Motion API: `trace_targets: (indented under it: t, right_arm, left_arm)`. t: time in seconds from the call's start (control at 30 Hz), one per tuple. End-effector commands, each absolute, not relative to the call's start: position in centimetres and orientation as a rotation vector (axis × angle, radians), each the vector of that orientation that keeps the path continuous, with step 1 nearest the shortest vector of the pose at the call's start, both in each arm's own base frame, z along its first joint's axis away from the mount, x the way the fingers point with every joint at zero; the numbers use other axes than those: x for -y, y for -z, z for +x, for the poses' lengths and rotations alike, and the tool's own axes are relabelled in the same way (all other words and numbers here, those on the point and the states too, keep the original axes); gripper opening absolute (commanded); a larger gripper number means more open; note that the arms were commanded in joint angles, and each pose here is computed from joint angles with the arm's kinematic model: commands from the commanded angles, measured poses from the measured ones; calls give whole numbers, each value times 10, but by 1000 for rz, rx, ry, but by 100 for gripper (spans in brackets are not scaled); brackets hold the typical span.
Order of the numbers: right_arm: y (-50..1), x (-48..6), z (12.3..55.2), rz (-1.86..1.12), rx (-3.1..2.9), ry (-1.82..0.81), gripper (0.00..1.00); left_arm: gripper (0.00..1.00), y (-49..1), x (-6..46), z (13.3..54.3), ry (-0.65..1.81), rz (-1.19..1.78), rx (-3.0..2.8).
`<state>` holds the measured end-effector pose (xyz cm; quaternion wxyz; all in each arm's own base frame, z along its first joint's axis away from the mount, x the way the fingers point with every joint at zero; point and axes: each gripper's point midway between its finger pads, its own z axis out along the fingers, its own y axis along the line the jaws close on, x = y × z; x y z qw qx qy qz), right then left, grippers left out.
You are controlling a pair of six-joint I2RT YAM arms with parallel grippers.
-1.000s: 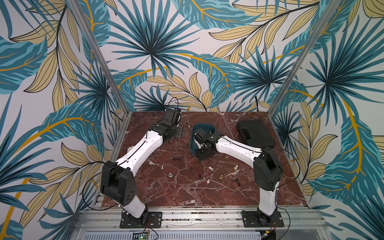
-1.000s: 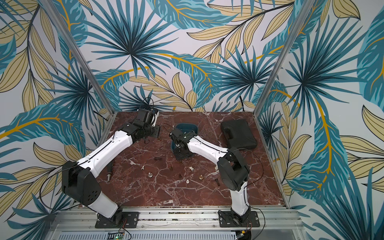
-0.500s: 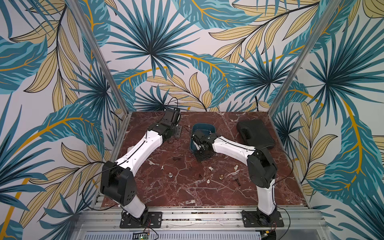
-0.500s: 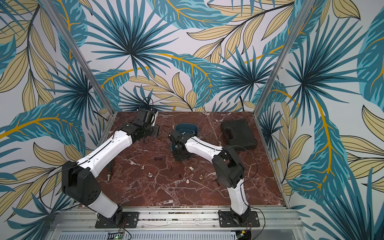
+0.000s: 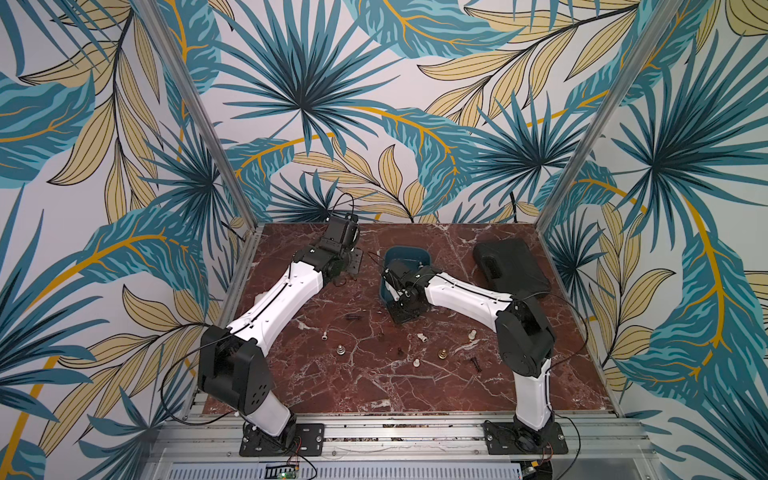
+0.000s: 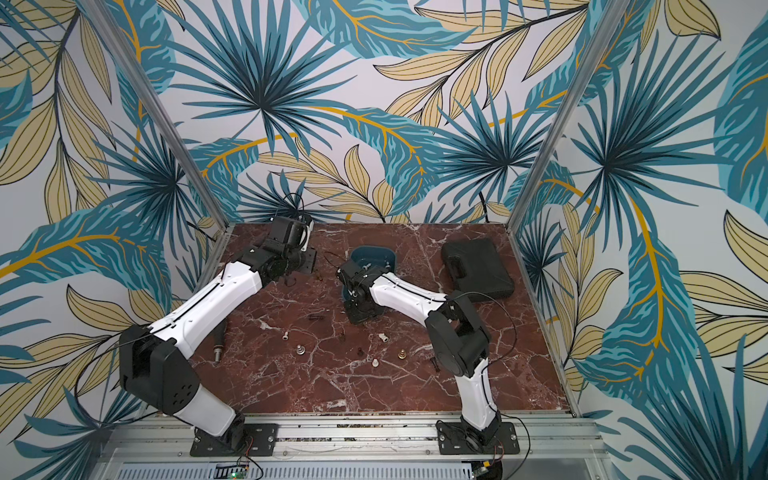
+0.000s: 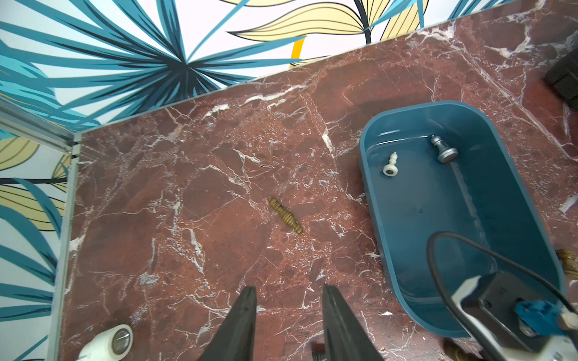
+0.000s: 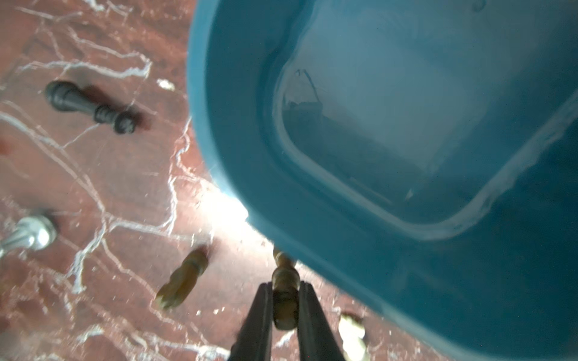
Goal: Put the chess pieces into the storage box
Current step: Pick up the chess piece at the center of the board, then place the chess piece in the storage box.
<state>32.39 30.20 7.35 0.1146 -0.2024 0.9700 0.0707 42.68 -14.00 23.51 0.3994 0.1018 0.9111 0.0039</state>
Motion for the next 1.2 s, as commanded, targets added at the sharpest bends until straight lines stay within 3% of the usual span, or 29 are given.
trace_targets:
  t: [0.0, 0.17, 0.3, 0.7, 1.03, 1.17]
  right_arm:
    - [-131, -308, 312, -619, -2774, -315, 1]
    - [-192, -300, 324, -634, -2637, -281, 0]
    - [-205, -294, 355, -619, -2602, -221, 0]
    - [-145, -278, 476, -478, -2639, -83, 0]
    - [-98, -251, 504, -411, -2694, 31, 3]
    - [-84, -245, 512, -390, -2710, 43, 9]
  left_arm:
    - [39, -259, 123, 424, -70, 222, -2242]
    - [38, -281, 110, 423, -93, 161, -2156]
    - [38, -290, 110, 421, -63, 141, -2118]
    - [38, -257, 130, 424, 34, 200, -2222]
    - [38, -243, 139, 429, 69, 216, -2259]
    - [39, -240, 139, 430, 67, 216, -2264]
